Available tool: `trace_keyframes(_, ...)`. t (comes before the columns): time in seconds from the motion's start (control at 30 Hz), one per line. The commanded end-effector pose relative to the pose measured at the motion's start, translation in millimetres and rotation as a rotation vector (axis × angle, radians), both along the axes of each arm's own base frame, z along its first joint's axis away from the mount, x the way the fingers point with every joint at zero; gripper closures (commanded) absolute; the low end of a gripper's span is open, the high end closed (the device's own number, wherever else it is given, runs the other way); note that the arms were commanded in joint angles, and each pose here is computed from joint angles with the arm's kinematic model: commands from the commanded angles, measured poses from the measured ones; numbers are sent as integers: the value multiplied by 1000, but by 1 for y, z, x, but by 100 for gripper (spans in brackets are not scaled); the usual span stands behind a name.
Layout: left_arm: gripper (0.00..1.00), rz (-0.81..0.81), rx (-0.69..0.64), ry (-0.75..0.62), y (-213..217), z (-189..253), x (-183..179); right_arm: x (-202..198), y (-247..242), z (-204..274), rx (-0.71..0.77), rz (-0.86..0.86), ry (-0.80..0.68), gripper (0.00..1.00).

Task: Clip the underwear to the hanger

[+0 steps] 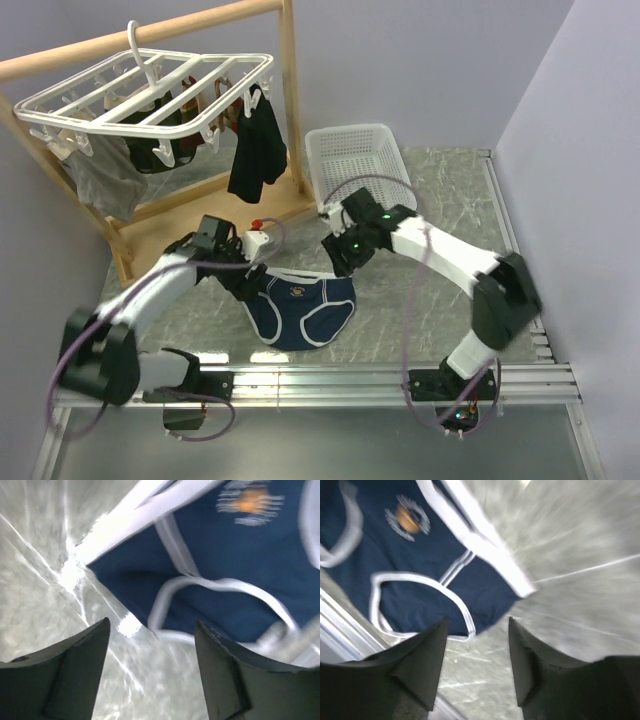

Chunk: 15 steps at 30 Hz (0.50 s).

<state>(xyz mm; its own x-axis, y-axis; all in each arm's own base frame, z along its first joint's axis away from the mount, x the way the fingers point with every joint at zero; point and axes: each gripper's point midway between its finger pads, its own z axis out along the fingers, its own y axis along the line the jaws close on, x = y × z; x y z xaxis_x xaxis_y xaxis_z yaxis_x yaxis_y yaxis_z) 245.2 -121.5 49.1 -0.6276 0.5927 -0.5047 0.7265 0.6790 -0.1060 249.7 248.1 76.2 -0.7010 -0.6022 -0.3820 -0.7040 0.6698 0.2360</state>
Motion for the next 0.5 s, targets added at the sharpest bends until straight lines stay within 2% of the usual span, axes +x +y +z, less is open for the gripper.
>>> trace_keyframes(0.0,23,-200,-173,-199,-22,65,-23,30,-1,103,158,-56,-353,40)
trace_keyframes(0.03,13,-208,-194,-214,-23,74,-31,36,-6,118,173,-74,-430,37)
trace_keyframes(0.1,1,-219,-250,-324,-25,108,-39,37,-20,151,205,-100,-562,33)
trace_keyframes(0.2,1,-136,-326,-467,-24,158,-44,55,-53,164,137,-223,-592,32)
trace_keyframes(0.27,1,-3,-410,-525,-22,193,-42,61,-58,174,179,-256,-611,32)
trace_keyframes(0.3,1,134,-457,-547,-14,210,-42,67,-61,184,196,-275,-640,31)
trace_keyframes(0.37,1,234,-528,-596,-8,238,-43,75,-63,201,204,-296,-692,31)
trace_keyframes(0.43,1,356,-598,-615,1,261,-47,79,-65,226,240,-299,-764,28)
trace_keyframes(0.47,1,400,-635,-650,6,281,-49,73,-67,237,267,-290,-800,20)
